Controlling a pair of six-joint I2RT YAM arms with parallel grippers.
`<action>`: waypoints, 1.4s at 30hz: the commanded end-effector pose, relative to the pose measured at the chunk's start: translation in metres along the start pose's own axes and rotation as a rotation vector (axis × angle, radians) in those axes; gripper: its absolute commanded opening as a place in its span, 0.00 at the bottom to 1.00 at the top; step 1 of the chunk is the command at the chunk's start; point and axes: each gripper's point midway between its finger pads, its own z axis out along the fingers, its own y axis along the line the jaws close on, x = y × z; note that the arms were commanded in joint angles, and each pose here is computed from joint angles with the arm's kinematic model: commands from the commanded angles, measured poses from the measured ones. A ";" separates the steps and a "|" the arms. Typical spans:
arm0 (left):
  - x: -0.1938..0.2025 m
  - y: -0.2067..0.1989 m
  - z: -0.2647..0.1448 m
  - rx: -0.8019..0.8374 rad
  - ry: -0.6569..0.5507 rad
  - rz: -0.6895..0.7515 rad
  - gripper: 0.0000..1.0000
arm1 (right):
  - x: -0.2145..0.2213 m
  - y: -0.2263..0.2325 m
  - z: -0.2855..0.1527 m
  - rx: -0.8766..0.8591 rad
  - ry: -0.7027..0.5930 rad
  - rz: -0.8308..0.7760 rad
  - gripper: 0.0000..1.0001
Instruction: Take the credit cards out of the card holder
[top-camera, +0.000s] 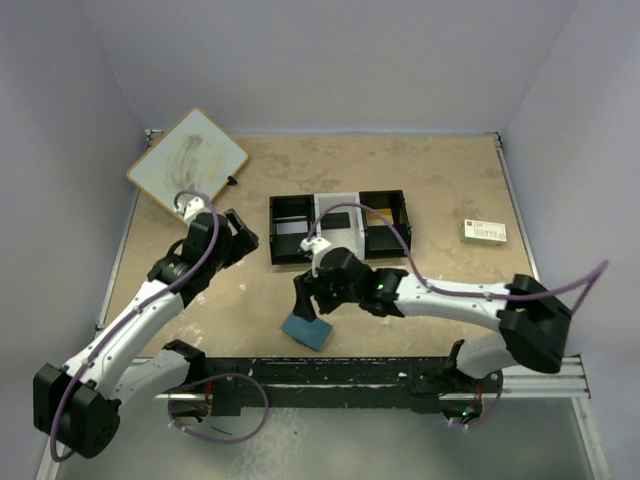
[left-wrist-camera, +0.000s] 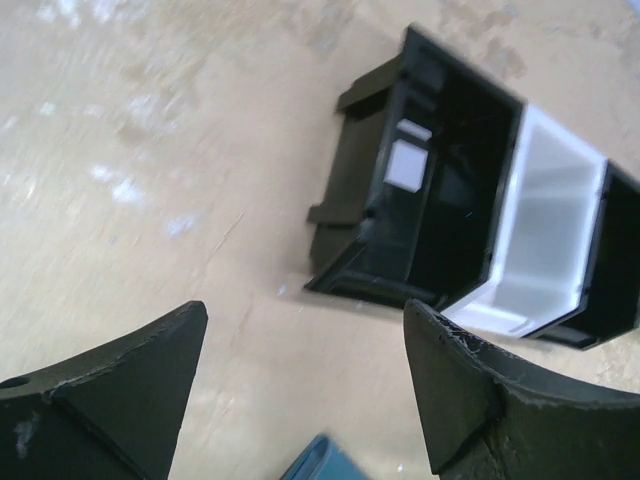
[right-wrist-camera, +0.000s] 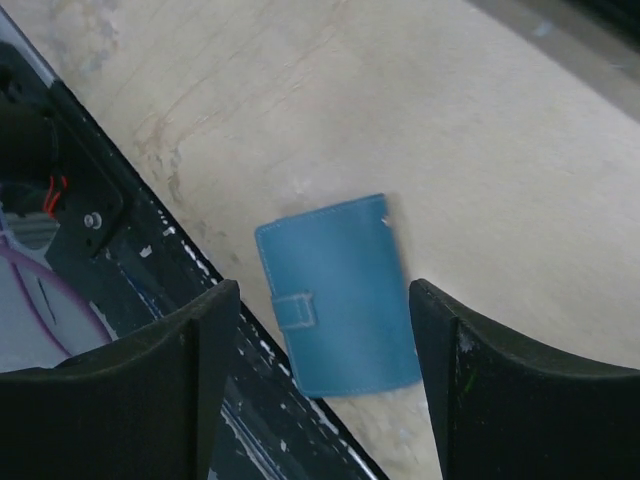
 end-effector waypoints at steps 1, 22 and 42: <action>0.037 0.041 -0.015 -0.087 0.079 -0.072 0.77 | 0.014 0.019 0.029 0.037 0.080 -0.112 0.69; 0.044 0.053 -0.042 -0.087 0.106 -0.112 0.77 | 0.083 0.038 0.037 0.325 0.176 -0.385 0.84; 0.048 0.047 -0.036 -0.075 0.127 -0.115 0.77 | 0.055 0.020 0.020 0.160 0.080 -0.058 0.25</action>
